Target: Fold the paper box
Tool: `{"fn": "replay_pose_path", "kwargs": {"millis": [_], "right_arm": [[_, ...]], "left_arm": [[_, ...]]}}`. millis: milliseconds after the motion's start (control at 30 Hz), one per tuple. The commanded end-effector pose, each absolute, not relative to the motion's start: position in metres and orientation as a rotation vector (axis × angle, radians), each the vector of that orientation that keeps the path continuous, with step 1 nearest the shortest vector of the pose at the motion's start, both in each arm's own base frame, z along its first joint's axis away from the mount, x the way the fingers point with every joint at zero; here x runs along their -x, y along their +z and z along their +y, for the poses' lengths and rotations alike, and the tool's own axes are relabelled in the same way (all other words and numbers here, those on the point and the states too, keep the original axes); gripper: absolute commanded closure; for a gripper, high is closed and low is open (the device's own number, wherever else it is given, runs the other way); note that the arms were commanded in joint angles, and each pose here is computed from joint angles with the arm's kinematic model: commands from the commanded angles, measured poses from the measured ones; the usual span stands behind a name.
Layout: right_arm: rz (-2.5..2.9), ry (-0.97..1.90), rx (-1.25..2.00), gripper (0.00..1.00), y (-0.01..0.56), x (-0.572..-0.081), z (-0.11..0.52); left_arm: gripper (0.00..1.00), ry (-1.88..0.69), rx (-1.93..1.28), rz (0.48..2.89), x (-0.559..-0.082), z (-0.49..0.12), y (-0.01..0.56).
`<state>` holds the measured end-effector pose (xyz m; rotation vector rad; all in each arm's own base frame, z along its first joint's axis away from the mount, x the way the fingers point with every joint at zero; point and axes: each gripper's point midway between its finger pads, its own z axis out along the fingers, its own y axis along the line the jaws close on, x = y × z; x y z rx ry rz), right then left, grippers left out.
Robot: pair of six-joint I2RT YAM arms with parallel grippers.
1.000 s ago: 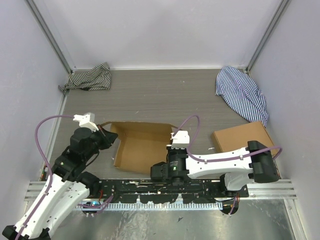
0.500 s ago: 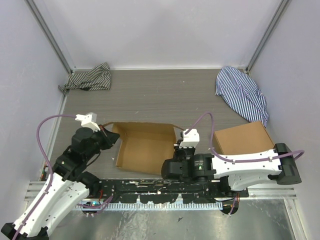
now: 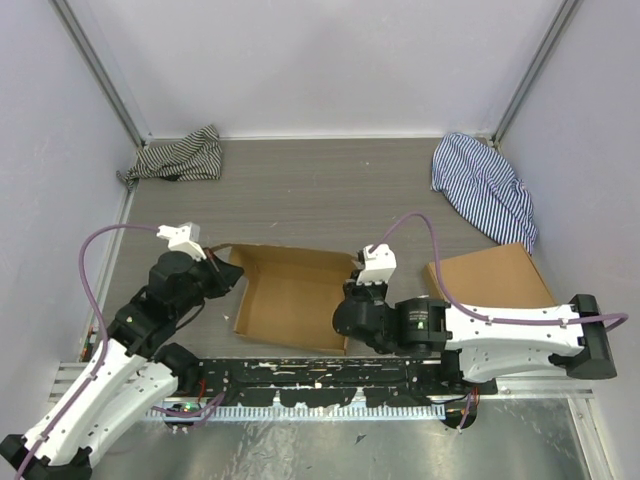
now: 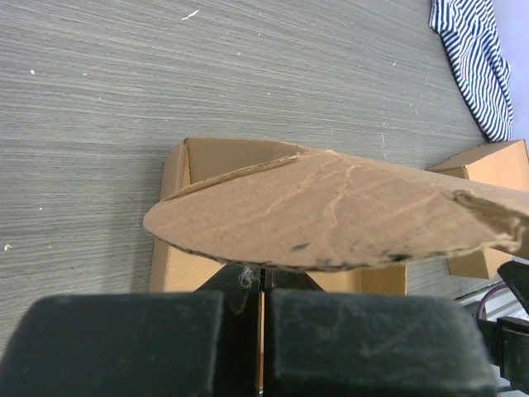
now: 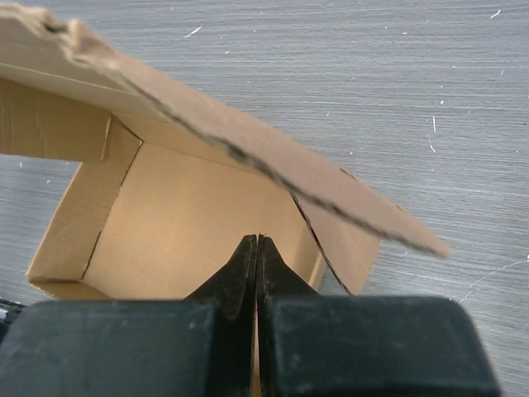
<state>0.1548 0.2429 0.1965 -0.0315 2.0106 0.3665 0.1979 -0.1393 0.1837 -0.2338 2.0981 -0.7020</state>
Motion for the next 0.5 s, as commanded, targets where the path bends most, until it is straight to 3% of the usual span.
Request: {"fn": "replay_pose_path", "kwargs": {"millis": [0, 200, 467], "right_arm": [[2.035, 0.403, 0.094, 0.99, 0.195, -0.163, 0.259], [2.057, 0.421, 0.154, 0.93, 0.207, -0.179, 0.268], [2.083, 0.371, 0.151, 0.90, 0.221, -0.243, 0.264]], "left_arm": [[1.00, -0.659, 0.220, 2.109, -0.199, -0.136, 0.187], [1.00, -0.519, 0.280, 2.083, -0.211, -0.116, 0.191], [1.00, -0.486, 0.329, 1.996, -0.225, -0.109, 0.209]]}}
